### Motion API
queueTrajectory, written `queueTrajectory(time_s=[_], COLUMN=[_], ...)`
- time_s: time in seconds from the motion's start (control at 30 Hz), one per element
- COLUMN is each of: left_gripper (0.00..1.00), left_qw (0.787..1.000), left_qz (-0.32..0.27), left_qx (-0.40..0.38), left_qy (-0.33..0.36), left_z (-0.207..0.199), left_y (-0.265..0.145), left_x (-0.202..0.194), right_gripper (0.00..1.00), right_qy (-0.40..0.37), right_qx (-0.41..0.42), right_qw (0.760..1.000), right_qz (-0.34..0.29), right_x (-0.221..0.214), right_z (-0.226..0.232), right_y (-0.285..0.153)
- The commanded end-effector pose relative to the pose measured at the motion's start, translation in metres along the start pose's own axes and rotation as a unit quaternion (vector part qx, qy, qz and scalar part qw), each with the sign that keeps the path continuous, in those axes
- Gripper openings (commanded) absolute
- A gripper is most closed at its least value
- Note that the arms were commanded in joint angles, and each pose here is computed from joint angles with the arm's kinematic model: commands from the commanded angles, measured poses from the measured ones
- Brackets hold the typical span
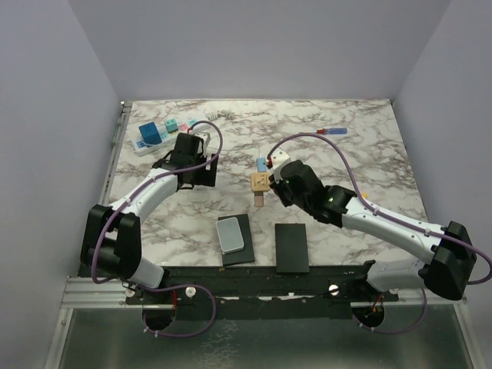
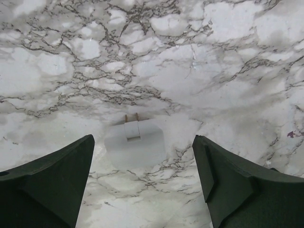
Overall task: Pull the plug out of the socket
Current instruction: Place the plug at the center of the board, then remove the plug from the socket.
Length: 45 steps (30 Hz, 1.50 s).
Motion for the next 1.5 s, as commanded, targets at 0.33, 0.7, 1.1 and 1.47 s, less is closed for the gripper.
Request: queueTrajectory(time_s=[0.33,0.7,1.1,1.47], left_gripper=[0.43,0.51,0.73,0.92], left_qw=[0.999,0.988,0.902,0.825], left_qz=[0.024,-0.081,-0.253,-0.268], left_qx=[-0.028,-0.132,-0.35,-0.498], left_qy=[-0.032,-0.026,-0.028,-0.012], left_z=[-0.008,-0.028,-0.068,-0.089], left_y=[0.018,-0.011,-0.084,-0.122], left_x=[-0.012,0.025,0.049,0.045], right_gripper=[0.01,0.01,0.01,0.01], right_qy=[0.026,0.026,0.081,0.113], right_qx=[-0.013,0.018,0.031,0.04], right_qw=[0.999,0.997,0.992,0.986], right_qz=[-0.042,-0.071,-0.092,-0.117], right_x=[0.022,0.025,0.041,0.05], right_z=[-0.004,0.0,0.009,0.01], right_y=[-0.007,-0.01,-0.001,-0.005])
Point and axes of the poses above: each gripper's point midway between its finger pads, its own y axis out along the fingers, its own z axis along the line the jaws close on, x = y × z, the point moved 8 cm from there along -y, back along the fingers, and after that the axes turned 1 degree about -y, right-handed, at the moved point
